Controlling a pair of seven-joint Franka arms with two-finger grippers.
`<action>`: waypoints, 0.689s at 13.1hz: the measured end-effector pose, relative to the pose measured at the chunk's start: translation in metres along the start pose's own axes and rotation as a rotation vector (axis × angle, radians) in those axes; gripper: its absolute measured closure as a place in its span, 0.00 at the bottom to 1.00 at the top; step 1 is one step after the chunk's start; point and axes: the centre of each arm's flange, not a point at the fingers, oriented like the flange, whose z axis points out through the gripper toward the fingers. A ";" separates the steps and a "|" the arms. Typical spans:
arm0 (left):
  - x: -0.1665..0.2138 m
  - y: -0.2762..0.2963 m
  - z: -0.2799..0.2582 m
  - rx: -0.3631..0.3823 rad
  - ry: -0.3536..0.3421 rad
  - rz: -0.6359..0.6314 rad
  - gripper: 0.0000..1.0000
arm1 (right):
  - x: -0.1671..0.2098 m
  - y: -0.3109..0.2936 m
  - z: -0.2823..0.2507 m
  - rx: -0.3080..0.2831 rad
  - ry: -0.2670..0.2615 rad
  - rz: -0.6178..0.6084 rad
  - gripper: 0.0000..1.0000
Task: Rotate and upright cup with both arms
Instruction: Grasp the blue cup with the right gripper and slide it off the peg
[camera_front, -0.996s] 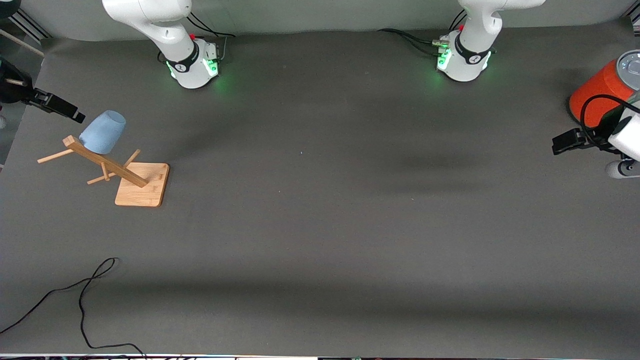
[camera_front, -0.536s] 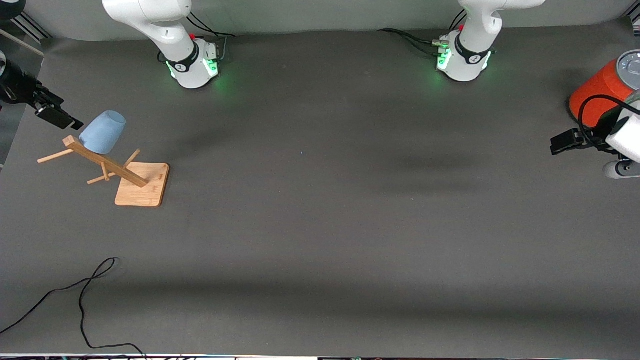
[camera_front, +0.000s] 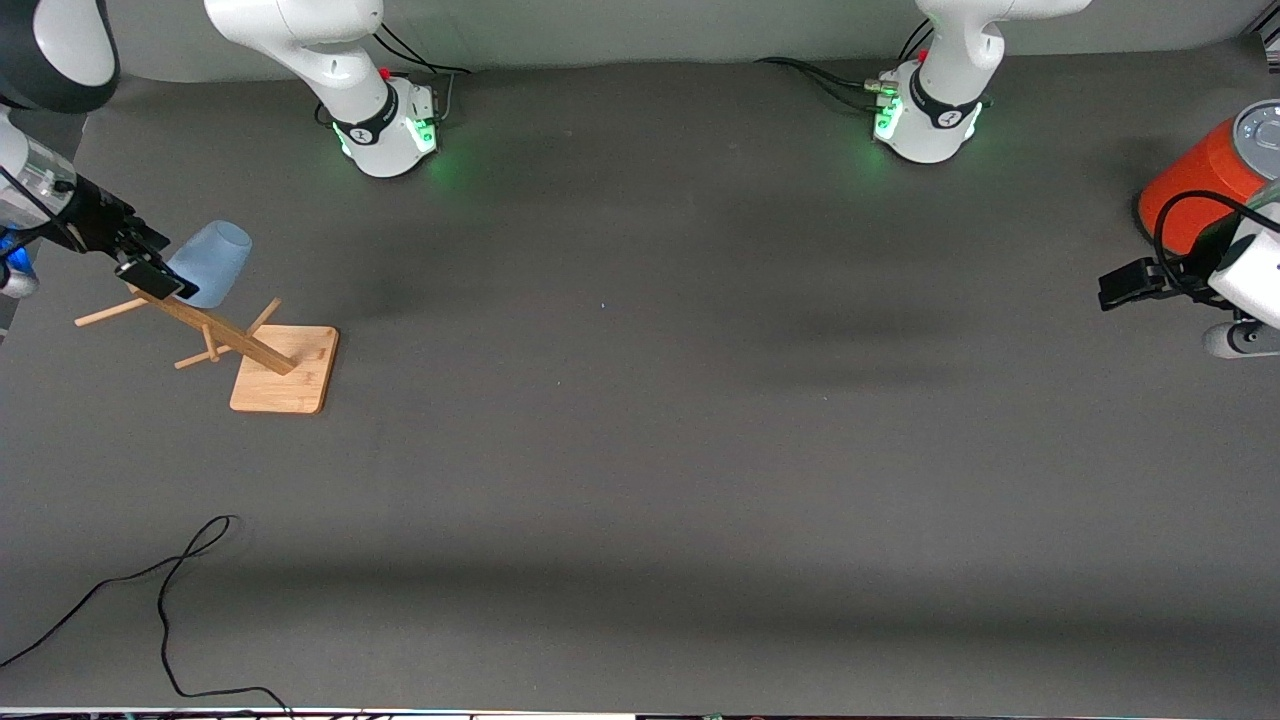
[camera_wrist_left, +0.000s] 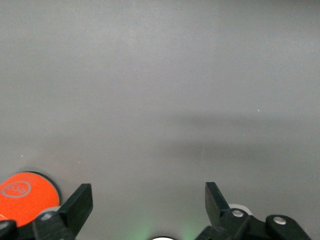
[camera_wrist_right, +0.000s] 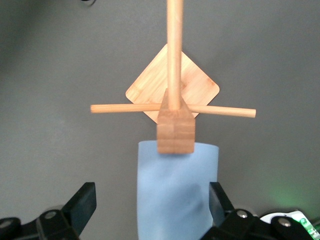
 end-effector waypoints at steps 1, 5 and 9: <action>0.000 0.000 0.000 0.000 0.000 0.000 0.00 | 0.000 0.002 0.007 -0.004 -0.005 0.002 0.00; 0.000 0.000 0.000 0.000 -0.001 0.000 0.00 | -0.004 0.005 0.028 -0.021 -0.024 0.004 0.00; 0.001 -0.003 0.002 0.000 -0.004 -0.005 0.00 | -0.006 0.007 0.038 -0.030 -0.034 0.004 0.00</action>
